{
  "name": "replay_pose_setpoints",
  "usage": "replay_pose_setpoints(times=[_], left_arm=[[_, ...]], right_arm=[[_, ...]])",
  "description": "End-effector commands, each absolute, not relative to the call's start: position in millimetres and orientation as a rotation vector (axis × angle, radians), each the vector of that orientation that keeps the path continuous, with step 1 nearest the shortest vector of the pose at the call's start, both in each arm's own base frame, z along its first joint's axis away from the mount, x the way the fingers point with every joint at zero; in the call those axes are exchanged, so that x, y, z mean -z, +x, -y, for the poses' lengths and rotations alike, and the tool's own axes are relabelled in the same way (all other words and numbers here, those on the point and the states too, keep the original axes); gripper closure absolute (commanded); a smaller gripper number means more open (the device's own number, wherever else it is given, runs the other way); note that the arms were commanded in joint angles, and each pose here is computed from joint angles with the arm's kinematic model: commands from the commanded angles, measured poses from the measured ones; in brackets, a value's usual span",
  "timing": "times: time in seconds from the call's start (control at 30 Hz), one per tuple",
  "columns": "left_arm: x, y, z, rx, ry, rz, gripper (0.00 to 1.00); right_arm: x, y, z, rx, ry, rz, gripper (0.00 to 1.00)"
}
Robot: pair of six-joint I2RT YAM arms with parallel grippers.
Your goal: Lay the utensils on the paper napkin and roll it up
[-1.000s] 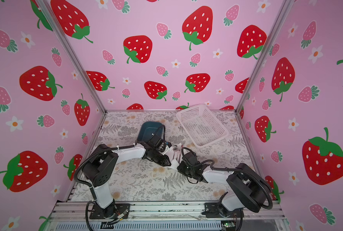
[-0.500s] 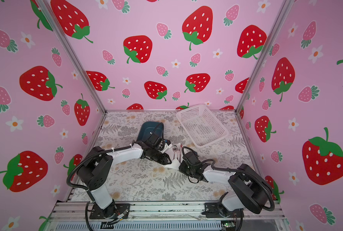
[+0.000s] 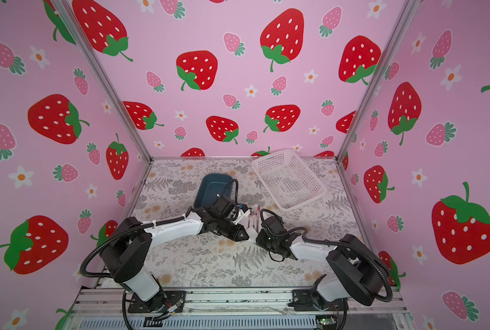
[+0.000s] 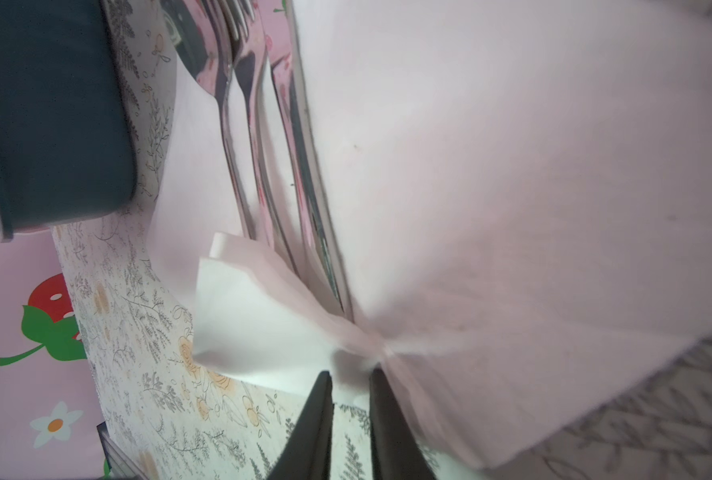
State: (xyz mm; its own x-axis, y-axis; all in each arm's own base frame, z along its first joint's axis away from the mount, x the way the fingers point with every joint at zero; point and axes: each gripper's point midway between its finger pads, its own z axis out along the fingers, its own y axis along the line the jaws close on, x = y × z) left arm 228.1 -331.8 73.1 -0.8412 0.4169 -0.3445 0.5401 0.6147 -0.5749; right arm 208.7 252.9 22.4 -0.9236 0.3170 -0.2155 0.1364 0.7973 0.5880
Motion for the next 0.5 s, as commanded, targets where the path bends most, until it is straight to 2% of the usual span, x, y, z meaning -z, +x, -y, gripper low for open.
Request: replay_pose_setpoints(times=[0.0, 0.47], left_arm=[[-58.9, 229.4, 330.8, 1.020, 0.756, -2.701, 0.81], [-21.7, 247.7, 304.9, 0.733, 0.677, -2.778, 0.80]], right_arm=[[-2.1, 197.0, -230.9, -0.714, 0.412, -2.761, 0.79], [-6.3, 195.0, -229.5, -0.736, 0.413, -2.746, 0.79]])
